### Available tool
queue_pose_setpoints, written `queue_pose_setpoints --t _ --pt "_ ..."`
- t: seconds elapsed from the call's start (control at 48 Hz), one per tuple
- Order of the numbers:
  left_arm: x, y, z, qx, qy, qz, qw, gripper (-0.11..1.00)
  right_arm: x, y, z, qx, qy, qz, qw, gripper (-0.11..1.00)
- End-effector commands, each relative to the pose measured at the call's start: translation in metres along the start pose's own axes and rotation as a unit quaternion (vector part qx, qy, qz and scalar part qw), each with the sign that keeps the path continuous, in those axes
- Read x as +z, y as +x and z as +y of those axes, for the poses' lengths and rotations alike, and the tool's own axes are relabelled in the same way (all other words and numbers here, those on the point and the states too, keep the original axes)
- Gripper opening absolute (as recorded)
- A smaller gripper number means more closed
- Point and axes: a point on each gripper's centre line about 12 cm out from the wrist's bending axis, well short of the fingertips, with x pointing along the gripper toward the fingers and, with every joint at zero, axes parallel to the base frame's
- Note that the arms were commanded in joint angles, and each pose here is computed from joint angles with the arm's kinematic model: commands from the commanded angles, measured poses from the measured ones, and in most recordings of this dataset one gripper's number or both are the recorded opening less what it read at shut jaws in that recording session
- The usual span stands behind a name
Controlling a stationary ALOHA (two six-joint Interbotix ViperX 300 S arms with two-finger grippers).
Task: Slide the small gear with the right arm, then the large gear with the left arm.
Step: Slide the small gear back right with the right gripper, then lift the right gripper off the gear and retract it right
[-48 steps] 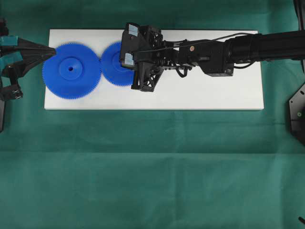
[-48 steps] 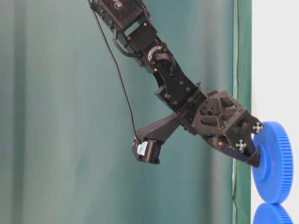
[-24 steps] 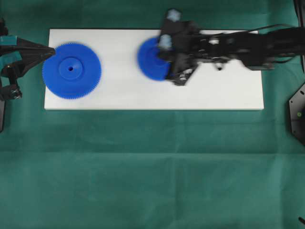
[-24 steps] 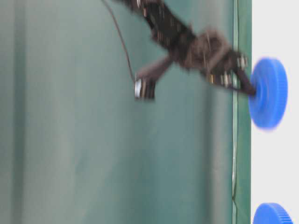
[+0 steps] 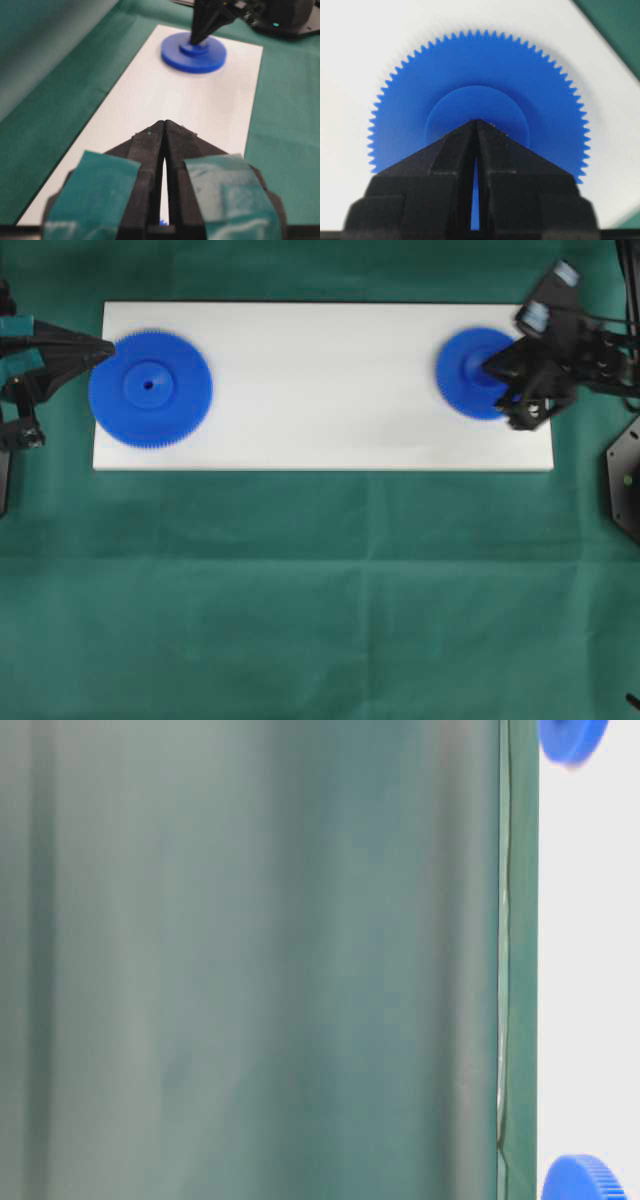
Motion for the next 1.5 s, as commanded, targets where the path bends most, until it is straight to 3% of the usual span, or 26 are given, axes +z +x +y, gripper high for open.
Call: queue_pose_setpoints --t 0.0,0.5,0.792,1.0,1.229,1.479 --pt "0.006 0.001 0.000 0.000 -0.002 -0.012 0.9999 -0.01 -0.013 -0.006 -0.005 -0.002 0.010 0.002 0.9999 0.50" --pt "0.006 0.001 0.000 0.000 -0.016 -0.011 0.9998 -0.01 -0.006 -0.015 -0.003 0.009 0.013 -0.028 0.9995 0.50" --pt "0.005 0.001 0.000 0.000 -0.017 -0.010 0.9998 -0.01 0.012 -0.027 0.002 0.019 -0.007 -0.070 0.9973 0.50" --pt "0.006 0.001 0.000 0.000 -0.017 -0.011 0.9998 -0.01 0.028 -0.052 0.006 0.034 -0.022 -0.135 0.9901 0.50" --pt "0.008 0.002 0.000 0.000 -0.017 -0.013 0.9998 -0.01 0.035 -0.090 0.007 0.054 -0.032 -0.222 0.9729 0.50" --pt "0.008 0.002 0.000 0.000 -0.017 -0.012 0.9998 -0.01 0.026 -0.093 0.004 0.057 -0.032 -0.233 0.9703 0.50"
